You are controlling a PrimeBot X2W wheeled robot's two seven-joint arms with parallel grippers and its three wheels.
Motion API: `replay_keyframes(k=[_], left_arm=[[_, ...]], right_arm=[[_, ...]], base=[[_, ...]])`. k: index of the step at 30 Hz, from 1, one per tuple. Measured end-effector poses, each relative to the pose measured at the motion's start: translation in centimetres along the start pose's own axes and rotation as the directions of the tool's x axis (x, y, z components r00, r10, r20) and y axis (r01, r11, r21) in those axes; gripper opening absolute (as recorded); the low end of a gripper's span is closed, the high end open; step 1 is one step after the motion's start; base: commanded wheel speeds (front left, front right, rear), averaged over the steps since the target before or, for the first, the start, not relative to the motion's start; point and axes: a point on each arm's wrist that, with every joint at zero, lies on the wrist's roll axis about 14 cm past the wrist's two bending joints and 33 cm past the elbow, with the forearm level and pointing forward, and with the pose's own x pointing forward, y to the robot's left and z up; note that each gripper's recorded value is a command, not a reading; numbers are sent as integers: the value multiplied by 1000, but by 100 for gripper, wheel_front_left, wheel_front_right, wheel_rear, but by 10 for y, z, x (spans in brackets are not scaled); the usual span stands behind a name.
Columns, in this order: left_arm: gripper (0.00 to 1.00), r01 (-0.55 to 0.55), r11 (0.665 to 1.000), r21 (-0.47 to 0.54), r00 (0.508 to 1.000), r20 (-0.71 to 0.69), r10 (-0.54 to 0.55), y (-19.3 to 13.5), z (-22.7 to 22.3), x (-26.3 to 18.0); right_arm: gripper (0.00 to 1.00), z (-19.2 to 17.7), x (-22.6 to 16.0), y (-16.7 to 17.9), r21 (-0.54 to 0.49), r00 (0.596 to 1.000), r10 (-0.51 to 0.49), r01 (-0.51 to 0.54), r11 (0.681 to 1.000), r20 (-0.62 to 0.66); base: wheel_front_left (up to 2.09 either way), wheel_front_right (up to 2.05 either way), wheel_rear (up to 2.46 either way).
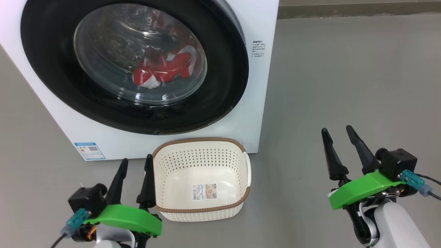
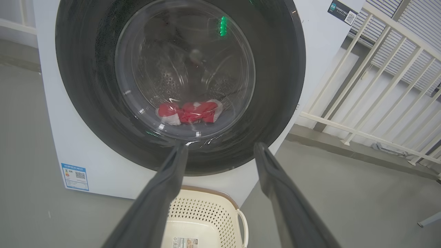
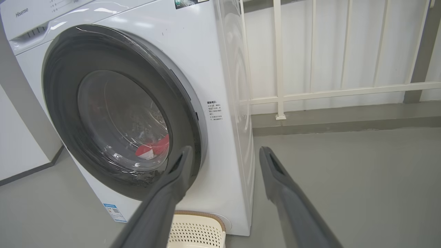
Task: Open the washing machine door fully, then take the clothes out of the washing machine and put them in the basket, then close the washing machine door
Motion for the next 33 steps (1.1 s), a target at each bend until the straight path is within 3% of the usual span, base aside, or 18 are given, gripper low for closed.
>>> replay_keyframes(k=[21, 33], left_arm=[[100, 37, 978, 203, 997, 63, -51, -13, 11, 10], [100, 32, 977, 212, 997, 56, -45, -10, 8, 14]], right_arm=[[100, 15, 15, 13, -227, 996, 77, -63, 972, 54], [100, 14, 16, 10, -228, 996, 72, -58, 972, 53]], base=[[0, 0, 0], [0, 0, 0]])
